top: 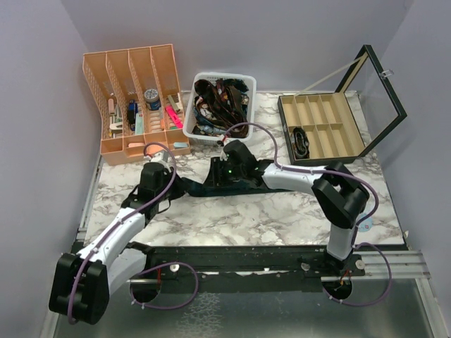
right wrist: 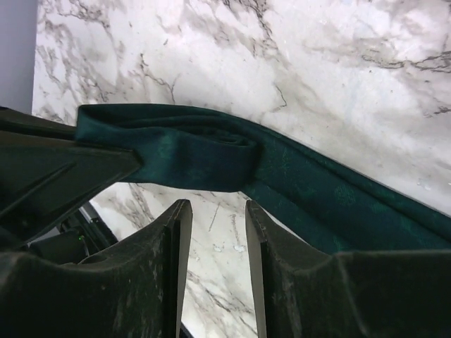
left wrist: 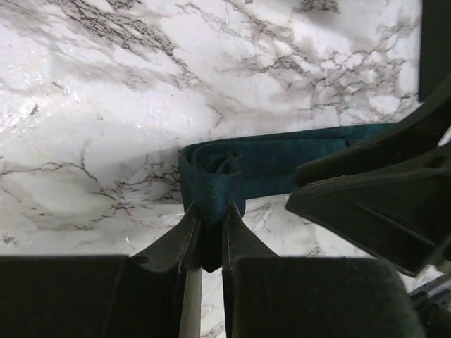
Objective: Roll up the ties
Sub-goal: Roll the tie at the center of the board.
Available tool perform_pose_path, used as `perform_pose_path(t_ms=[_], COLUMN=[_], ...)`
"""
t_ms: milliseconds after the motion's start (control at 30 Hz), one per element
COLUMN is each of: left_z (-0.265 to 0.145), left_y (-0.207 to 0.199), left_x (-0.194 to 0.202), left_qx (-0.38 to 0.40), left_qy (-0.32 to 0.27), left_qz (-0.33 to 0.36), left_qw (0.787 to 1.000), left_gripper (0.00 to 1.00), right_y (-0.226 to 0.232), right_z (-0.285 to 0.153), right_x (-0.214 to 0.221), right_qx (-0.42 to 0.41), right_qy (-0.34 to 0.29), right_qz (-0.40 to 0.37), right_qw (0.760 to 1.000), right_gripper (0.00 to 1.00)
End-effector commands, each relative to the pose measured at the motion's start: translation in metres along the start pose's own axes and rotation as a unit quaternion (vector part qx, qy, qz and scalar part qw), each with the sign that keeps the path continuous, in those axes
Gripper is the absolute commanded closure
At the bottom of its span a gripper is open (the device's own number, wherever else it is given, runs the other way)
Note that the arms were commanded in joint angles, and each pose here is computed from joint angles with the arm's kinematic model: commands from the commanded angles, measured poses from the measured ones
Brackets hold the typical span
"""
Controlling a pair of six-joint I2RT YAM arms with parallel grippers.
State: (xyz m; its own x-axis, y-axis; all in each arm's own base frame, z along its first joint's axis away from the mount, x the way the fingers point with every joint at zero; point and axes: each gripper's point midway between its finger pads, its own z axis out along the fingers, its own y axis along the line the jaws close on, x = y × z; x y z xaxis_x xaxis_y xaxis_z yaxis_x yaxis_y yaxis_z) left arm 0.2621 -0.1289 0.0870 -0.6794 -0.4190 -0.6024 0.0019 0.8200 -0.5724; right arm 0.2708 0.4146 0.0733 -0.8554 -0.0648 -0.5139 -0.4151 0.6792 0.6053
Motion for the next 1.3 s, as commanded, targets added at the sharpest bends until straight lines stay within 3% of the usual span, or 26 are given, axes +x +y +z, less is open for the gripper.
perform_pose_path(t_ms=[0,200,867,1267], left_z=[-0.001,0.003,0.027,0.054], left_y=[0.01,-0.002,-0.054,-0.084], left_x=[-0.002,-0.004,0.008,0.029], left_qx=[-0.062,-0.094,-0.163,-0.162], left_qy=[0.005,0.006,-0.028,-0.008], left_qz=[0.044,0.083,0.173,0.219], left_qw=[0.997,0.992,0.971,0.962], left_gripper=[1.0,1.0,1.0,1.0], right_y=[-0.012,-0.032,-0.084,-0.109], right_z=[-0.019,-0.027,-0.063,-0.096], right_x=[-0.013,-0.012,-0.01,-0.021], right_qx=[0.028,0.043,0.08,0.101], right_qy=[-0.029,-0.03,-0.055,-0.118], right_qz=[-0.017,-0.009,0.023,0.066], right_qw=[0.999,0.999,0.995,0.986], right_gripper=[0.6,0.67,0.68,0.68])
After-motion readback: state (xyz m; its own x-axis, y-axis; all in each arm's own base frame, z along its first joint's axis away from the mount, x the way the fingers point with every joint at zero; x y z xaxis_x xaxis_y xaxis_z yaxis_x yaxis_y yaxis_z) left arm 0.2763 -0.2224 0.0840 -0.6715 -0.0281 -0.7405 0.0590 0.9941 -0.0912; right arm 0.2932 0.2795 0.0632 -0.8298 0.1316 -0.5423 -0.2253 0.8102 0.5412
